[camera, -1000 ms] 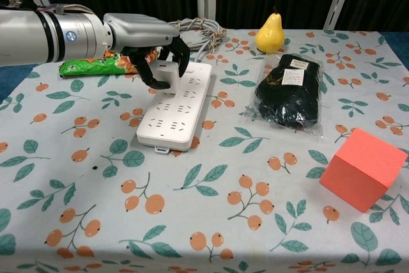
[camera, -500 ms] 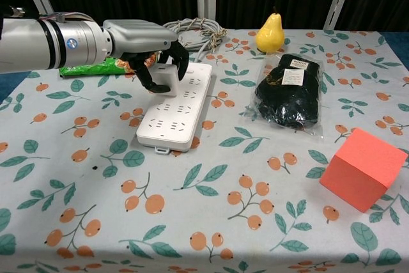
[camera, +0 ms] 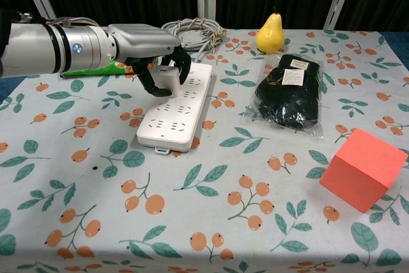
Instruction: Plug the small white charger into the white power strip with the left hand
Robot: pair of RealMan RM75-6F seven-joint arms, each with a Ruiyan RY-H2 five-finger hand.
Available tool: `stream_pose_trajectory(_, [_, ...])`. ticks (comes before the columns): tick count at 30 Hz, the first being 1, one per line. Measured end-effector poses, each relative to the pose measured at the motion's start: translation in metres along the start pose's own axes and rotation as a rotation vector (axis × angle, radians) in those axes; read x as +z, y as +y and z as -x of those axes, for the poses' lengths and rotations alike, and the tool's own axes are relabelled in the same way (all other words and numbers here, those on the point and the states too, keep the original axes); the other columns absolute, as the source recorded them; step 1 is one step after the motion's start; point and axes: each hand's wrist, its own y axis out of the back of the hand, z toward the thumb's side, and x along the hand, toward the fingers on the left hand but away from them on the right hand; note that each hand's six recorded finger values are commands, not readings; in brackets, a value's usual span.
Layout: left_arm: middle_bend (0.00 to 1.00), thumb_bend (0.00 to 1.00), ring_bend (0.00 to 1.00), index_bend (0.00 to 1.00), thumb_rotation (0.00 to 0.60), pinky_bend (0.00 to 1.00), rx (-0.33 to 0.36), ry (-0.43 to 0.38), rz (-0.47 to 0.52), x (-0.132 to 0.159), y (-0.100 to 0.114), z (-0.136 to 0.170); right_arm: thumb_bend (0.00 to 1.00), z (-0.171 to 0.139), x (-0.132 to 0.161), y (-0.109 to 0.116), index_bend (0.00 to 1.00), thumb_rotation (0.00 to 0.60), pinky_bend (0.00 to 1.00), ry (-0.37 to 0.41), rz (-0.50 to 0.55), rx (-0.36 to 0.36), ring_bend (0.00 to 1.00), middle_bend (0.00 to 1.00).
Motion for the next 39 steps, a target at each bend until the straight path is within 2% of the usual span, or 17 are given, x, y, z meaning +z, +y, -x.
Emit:
stream_pose_trajectory(5, [0.7, 0.37, 0.63, 0.54, 0.6, 0.85, 0.007, 0.001, 0.0, -0.001, 0.002, 0.002, 0.21, 0.0, -0.001, 0.0, 0.0, 0.6, 0.0, 0.0, 0.002, 0.0, 0.0, 0.0])
stream_pose_trajectory(9, [0.57, 0.29, 0.54, 0.4, 0.6, 0.81, 0.029, 0.003, -0.001, -0.001, 0.007, 0.005, 0.21, 0.0, -0.001, -0.001, 0.0, 0.6, 0.0, 0.0, 0.004, 0.0, 0.0, 0.0])
stream_pose_trajectory(12, [0.5, 0.25, 0.48, 0.34, 0.6, 0.76, 0.038, 0.006, -0.006, -0.001, 0.01, 0.006, 0.21, 0.0, -0.001, -0.001, 0.0, 0.6, 0.0, 0.002, 0.005, 0.0, 0.0, 0.0])
stream_pose_trajectory(20, [0.43, 0.21, 0.39, 0.3, 0.6, 0.66, 0.052, 0.017, -0.007, -0.002, 0.013, 0.011, 0.21, -0.002, -0.001, -0.001, 0.0, 0.6, 0.0, 0.004, 0.008, 0.0, 0.0, 0.0])
stream_pose_trajectory(26, [0.37, 0.16, 0.29, 0.27, 0.6, 0.44, 0.084, 0.032, 0.017, -0.007, 0.02, 0.022, 0.21, -0.002, -0.002, 0.001, 0.0, 0.6, 0.0, 0.005, 0.008, -0.002, 0.0, 0.0])
stream_pose_trajectory(29, [0.36, 0.15, 0.29, 0.27, 0.6, 0.37, 0.139, 0.052, 0.048, -0.014, 0.029, 0.036, 0.21, -0.001, -0.004, 0.002, 0.0, 0.6, 0.0, 0.004, 0.009, 0.001, 0.0, 0.0])
stream_pose_trajectory(32, [0.33, 0.15, 0.23, 0.27, 0.6, 0.3, 0.222, 0.099, 0.093, -0.03, 0.041, 0.058, 0.21, 0.001, -0.005, 0.001, 0.0, 0.6, 0.0, 0.006, 0.009, 0.012, 0.0, 0.0])
stream_pose_trajectory(35, [0.26, 0.14, 0.15, 0.26, 0.6, 0.21, 0.315, 0.179, 0.148, -0.055, 0.051, 0.09, 0.21, 0.006, -0.004, 0.0, 0.0, 0.6, 0.0, 0.015, 0.011, 0.026, 0.0, 0.0])
stream_pose_trajectory(39, [0.16, 0.14, 0.06, 0.2, 0.6, 0.09, 0.436, 0.32, 0.198, -0.094, 0.056, 0.142, 0.21, 0.015, -0.002, -0.003, 0.0, 0.6, 0.0, 0.037, 0.009, 0.05, 0.0, 0.0])
